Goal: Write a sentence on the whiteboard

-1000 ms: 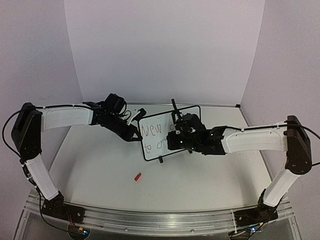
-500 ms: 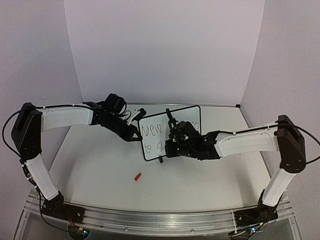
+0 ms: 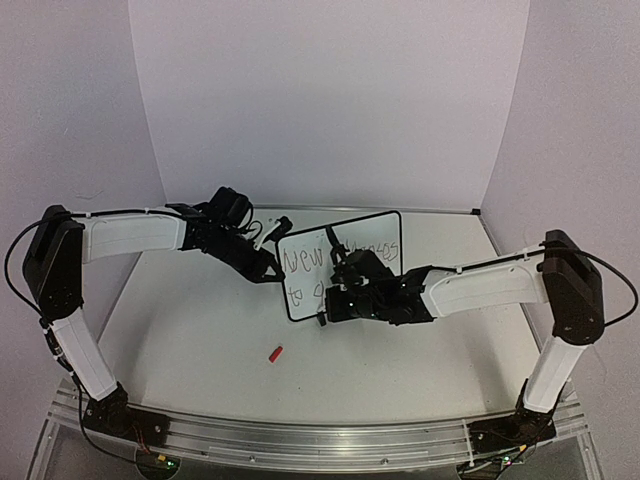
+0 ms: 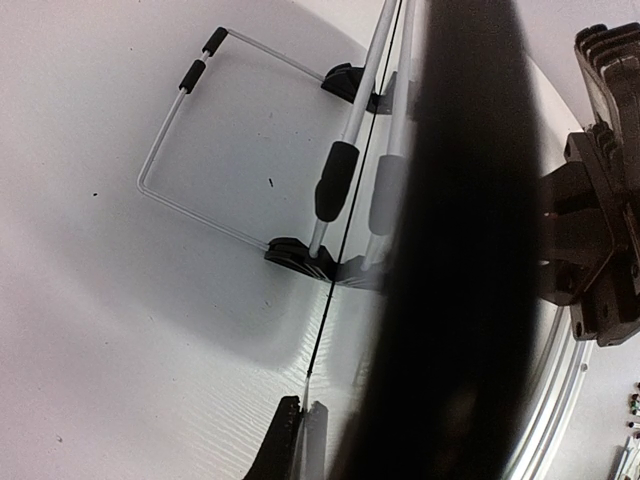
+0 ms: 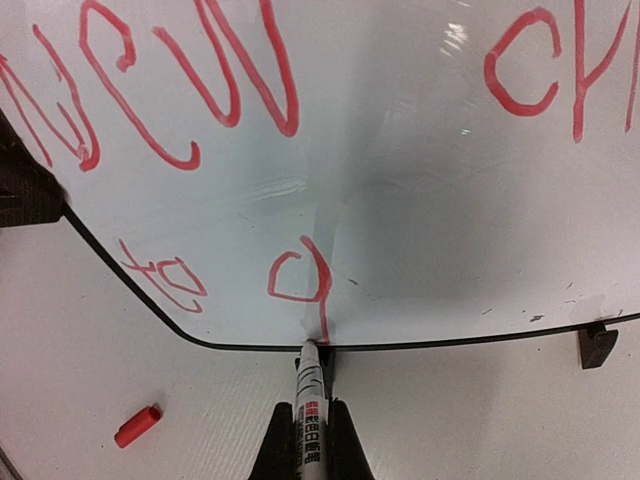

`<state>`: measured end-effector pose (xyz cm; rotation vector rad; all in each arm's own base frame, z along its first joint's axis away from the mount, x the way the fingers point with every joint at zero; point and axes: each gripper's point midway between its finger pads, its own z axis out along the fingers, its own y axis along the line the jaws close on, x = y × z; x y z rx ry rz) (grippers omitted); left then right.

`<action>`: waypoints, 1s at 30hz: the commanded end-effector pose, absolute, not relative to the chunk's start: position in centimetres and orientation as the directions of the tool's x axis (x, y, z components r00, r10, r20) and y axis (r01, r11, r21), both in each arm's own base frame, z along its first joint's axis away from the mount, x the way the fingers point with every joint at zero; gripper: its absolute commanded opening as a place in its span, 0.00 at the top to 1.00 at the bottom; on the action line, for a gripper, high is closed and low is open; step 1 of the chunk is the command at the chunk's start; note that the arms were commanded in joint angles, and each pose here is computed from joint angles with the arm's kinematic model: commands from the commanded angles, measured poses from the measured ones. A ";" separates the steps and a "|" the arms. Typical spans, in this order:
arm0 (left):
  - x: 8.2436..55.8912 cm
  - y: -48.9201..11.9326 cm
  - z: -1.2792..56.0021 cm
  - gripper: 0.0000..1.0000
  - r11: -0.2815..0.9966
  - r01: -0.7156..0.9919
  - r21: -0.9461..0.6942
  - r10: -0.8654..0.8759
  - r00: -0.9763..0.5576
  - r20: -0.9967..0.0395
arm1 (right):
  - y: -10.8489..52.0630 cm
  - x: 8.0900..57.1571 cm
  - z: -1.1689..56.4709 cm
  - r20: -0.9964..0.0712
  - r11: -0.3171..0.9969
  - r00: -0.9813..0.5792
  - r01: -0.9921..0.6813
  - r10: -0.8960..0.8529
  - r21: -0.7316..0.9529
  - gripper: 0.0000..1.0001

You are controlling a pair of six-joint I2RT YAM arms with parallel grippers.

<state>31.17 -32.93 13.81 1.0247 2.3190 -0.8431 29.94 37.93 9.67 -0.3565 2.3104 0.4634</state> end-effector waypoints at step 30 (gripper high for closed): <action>31.3 -33.4 14.8 1.00 0.524 0.786 -0.329 0.497 -0.596 -0.631 | 35.5 32.1 17.2 -0.826 0.911 -0.564 -0.346 -0.008 0.227 1.00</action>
